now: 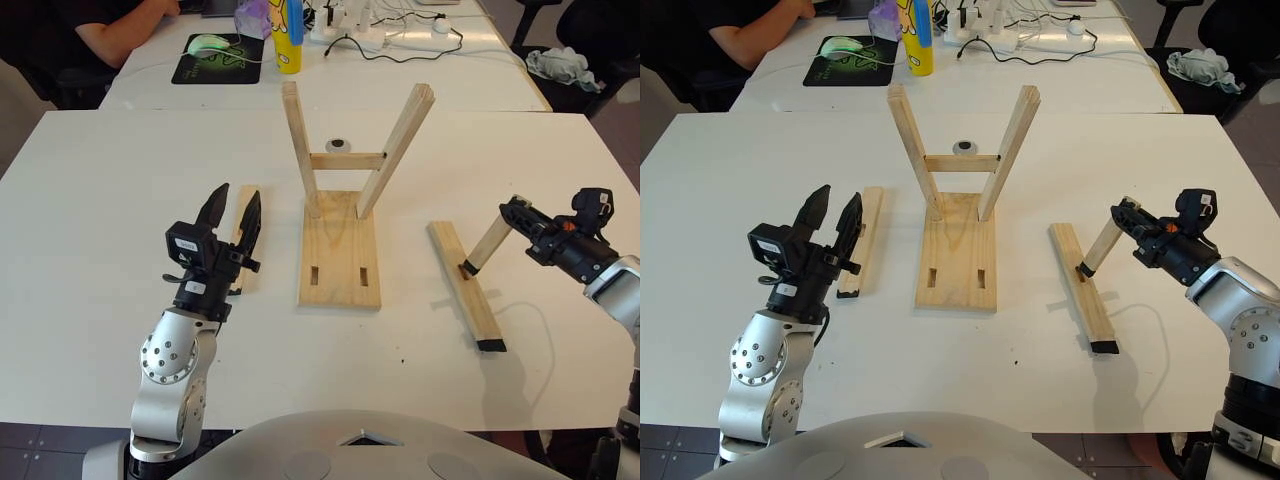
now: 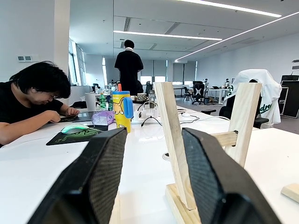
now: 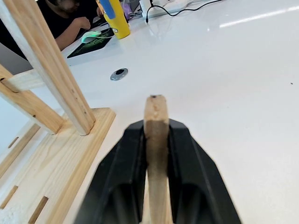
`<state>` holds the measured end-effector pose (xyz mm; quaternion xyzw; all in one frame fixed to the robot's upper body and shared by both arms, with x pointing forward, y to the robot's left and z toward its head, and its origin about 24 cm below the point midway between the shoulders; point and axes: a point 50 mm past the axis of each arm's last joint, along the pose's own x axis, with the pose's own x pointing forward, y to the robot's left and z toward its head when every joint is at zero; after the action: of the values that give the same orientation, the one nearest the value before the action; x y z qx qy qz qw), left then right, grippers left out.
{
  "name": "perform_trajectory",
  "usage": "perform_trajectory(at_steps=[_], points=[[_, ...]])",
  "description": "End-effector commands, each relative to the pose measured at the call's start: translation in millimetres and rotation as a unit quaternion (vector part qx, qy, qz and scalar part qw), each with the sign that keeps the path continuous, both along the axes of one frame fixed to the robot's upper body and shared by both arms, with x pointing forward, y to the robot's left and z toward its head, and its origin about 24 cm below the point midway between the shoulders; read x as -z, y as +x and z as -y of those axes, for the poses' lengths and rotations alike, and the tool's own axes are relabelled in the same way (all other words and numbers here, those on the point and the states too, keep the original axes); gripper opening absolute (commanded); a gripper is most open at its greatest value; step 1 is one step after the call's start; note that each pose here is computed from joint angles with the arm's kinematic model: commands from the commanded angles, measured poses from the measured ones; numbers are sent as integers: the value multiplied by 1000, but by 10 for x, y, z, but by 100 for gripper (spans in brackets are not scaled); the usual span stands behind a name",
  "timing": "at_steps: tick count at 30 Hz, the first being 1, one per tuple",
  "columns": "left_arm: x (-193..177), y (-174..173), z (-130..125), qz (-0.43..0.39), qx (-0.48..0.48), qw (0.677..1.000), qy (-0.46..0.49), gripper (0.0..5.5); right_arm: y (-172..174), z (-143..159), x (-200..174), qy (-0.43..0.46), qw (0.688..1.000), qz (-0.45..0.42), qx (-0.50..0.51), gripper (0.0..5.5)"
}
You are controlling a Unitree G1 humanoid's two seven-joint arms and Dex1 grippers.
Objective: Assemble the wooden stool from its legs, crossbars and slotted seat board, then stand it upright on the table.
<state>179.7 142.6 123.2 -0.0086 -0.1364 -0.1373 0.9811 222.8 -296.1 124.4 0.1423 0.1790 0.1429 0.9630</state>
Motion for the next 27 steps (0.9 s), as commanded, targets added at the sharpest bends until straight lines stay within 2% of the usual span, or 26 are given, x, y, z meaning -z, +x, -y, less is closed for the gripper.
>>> perform_trajectory(at_steps=[1, 10, 21, 27], points=[[-11, -12, -3, 0, -1, 1000, 3, 217, -24, -42, 59, -8, 1000, -18, -7, 44], [-30, 15, -4, 0, 4, 1000, 9, 217, -100, -230, 164, -33, 999, -11, -13, 44], [-69, 104, 11, 0, 36, 999, 27, 217, -251, -482, 441, -37, 996, 65, 40, 44], [-105, 206, 24, 3, 71, 997, 35, 217, -185, -594, 546, -31, 990, 116, 70, 44]])
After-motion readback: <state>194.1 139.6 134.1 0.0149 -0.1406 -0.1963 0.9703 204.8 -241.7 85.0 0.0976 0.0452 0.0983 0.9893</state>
